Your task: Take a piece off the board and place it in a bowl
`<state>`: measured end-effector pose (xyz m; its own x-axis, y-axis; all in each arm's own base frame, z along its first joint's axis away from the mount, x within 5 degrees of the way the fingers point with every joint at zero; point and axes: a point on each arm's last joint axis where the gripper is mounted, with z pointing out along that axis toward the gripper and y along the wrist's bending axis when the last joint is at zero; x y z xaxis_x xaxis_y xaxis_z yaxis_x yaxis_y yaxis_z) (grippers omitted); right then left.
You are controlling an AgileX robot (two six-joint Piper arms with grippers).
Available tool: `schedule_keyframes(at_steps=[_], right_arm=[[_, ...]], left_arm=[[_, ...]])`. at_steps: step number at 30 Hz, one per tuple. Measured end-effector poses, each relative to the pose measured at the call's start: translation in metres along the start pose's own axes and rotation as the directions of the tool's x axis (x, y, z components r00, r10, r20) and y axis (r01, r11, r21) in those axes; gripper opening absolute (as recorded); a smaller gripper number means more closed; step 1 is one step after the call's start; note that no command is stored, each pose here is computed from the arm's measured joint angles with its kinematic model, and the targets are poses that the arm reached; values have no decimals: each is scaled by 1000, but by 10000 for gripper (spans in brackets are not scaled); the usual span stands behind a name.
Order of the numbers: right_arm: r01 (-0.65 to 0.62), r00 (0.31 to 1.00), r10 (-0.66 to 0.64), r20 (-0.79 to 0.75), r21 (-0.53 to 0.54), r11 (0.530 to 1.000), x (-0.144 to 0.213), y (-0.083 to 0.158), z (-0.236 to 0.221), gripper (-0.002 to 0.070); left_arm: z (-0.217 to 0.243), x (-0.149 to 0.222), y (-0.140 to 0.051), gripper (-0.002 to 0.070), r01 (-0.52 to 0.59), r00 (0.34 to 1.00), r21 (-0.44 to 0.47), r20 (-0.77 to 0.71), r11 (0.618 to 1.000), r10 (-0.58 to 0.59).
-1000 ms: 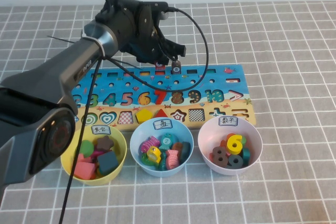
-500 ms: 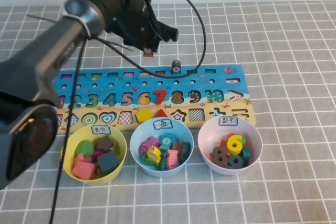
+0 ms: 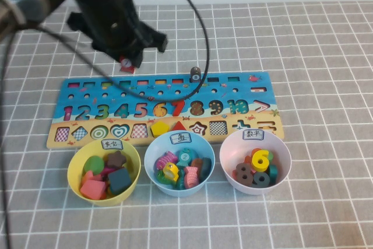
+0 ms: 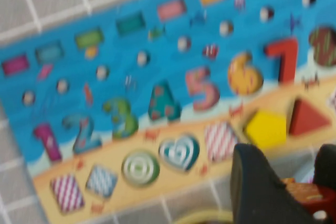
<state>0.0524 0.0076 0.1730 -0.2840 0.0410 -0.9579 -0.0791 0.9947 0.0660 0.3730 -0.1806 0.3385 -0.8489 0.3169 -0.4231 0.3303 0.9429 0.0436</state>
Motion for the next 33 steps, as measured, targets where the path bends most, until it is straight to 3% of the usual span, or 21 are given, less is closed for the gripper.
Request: schedule_keyframes(at_steps=[12, 19, 27, 33], right_arm=[[0, 1000, 0, 0, 0, 1000, 0, 0, 0, -17], [0, 1000, 0, 0, 0, 1000, 0, 0, 0, -17], [0, 1000, 0, 0, 0, 1000, 0, 0, 0, -17], [0, 1000, 0, 0, 0, 1000, 0, 0, 0, -17]], left_arm=[[-50, 114, -9, 198, -82, 992, 57, 99, 995, 76], [-40, 171, -16, 198, -146, 970, 105, 212, 984, 122], [0, 202, -29, 198, -203, 926, 162, 351, 966, 136], [15, 202, -47, 198, -153, 924, 246, 378, 957, 51]])
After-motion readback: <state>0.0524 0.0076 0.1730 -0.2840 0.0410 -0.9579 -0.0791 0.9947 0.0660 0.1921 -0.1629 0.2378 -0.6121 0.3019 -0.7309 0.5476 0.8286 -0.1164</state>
